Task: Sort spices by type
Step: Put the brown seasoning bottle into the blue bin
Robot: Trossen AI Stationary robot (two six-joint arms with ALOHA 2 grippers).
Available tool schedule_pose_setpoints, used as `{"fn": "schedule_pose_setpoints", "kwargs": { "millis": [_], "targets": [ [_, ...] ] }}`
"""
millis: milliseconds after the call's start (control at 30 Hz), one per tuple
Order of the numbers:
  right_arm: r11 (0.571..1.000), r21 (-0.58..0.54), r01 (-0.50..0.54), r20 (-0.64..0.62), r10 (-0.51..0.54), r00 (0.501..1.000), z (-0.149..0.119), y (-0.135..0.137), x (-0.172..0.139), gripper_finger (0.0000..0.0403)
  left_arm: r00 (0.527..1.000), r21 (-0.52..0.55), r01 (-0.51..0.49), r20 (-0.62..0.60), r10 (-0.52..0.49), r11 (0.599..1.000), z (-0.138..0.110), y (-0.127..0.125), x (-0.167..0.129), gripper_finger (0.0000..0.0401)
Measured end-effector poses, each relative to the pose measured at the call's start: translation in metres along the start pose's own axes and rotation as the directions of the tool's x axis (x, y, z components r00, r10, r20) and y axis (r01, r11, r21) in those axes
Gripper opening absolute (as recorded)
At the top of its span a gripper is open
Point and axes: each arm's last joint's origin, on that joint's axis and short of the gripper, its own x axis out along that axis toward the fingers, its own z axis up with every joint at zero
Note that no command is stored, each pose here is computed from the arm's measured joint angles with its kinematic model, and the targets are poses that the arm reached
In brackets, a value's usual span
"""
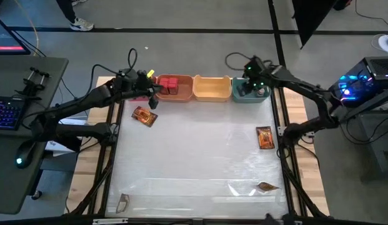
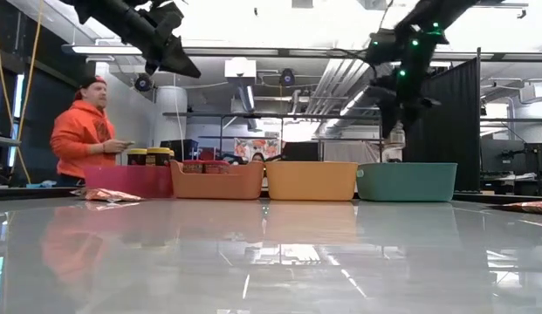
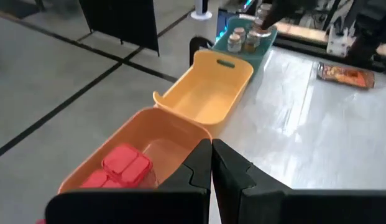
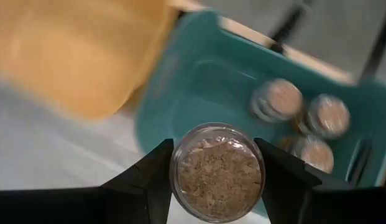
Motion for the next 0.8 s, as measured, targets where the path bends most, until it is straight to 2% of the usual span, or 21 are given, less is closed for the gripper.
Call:
{"fn": "schedule_pose_setpoints", "kwargs": {
  "millis": [100, 267, 533, 633, 800],
  "targets": [
    [0.979, 0.199, 0.045, -0.029, -0.040, 0.999, 0.001, -0.016, 0.008, 0.0185, 0.999, 0.001, -0.003, 0.049, 0.003, 1.000, 0.005, 0.000, 0.001, 0.0000],
    [0.947, 0.287, 0.145, -0.139, -0.108, 0.984, 0.004, -0.025, 0.040, 0.0185, 0.994, 0.002, -0.005, 0.106, 0.005, 1.000, 0.010, 0.001, 0.001, 0.0000],
    [0.919, 0.263, 0.295, -0.276, -0.221, 0.935, 0.001, -0.030, 0.087, 0.0185, 0.995, -0.049, 0.015, 0.100, -0.010, 0.999, 0.010, 0.000, 0.001, 0.0000],
    [0.911, 0.245, 0.332, -0.283, -0.260, 0.923, 0.001, -0.030, 0.093, 0.0185, 0.995, -0.048, 0.030, 0.101, -0.025, 0.998, 0.010, 0.000, 0.001, 0.0000],
    [0.900, 0.254, 0.353, -0.236, -0.296, 0.926, 0.005, -0.030, 0.096, 0.0213, 0.994, -0.047, 0.031, 0.102, -0.026, 0.998, 0.010, 0.000, 0.001, 0.0000]
  ]
}}
